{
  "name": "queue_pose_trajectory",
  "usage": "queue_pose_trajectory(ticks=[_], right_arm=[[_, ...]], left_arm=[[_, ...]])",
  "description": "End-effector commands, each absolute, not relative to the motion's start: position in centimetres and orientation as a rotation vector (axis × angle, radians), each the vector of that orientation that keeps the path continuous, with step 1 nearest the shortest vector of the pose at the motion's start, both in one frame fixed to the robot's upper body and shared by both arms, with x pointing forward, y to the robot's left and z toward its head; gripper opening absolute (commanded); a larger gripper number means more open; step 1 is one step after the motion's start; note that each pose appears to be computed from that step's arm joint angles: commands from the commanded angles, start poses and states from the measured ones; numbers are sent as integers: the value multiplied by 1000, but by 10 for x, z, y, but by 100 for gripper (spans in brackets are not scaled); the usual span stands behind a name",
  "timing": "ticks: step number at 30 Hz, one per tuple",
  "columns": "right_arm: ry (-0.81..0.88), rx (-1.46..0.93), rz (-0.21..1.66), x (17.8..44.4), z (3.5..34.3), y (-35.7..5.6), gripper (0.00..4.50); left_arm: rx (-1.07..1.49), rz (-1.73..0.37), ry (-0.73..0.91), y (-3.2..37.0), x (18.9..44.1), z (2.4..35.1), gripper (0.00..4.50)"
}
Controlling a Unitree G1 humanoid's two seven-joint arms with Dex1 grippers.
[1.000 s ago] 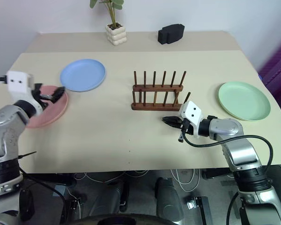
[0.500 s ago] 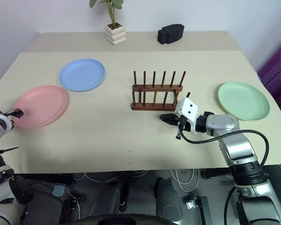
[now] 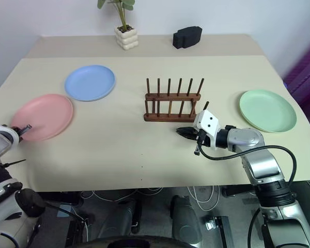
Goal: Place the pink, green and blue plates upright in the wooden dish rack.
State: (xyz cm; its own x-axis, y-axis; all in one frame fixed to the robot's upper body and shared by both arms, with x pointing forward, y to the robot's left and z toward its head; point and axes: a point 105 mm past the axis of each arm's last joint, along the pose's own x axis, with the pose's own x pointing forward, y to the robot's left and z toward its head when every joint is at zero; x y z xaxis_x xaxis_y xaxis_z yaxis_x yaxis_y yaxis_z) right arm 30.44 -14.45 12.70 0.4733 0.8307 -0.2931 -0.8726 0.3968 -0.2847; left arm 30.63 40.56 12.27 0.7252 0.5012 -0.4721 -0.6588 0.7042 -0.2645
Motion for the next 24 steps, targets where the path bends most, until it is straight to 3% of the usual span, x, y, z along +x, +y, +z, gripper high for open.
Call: queue_pose_trajectory(ticks=[1, 5, 7, 10, 12, 16, 19, 24], right_arm=[[62, -442, 1083, 305, 136, -142, 0], [58, -444, 1089, 306, 137, -140, 0], [35, -470, 1098, 306, 144, -137, 0], [-29, -515, 1097, 308, 160, -132, 0], [-106, -550, 1092, 312, 181, -124, 0], [-179, -560, 1104, 313, 205, -112, 0], [-311, -591, 1109, 311, 240, -90, 82], [-482, -791, 1022, 320, 265, -57, 332]], left_arm=[[-436, 745, 368, 417, 295, 124, 4], [-456, 760, 336, 420, 294, 128, 4], [-416, 716, 80, 426, 303, 175, 4], [-358, 616, -171, 417, 310, 229, 4], [-241, 483, -273, 392, 319, 267, 4], [-141, 331, -353, 358, 330, 298, 4], [-38, 184, -340, 313, 346, 311, 0], [-1, -25, -354, 227, 364, 320, 0]])
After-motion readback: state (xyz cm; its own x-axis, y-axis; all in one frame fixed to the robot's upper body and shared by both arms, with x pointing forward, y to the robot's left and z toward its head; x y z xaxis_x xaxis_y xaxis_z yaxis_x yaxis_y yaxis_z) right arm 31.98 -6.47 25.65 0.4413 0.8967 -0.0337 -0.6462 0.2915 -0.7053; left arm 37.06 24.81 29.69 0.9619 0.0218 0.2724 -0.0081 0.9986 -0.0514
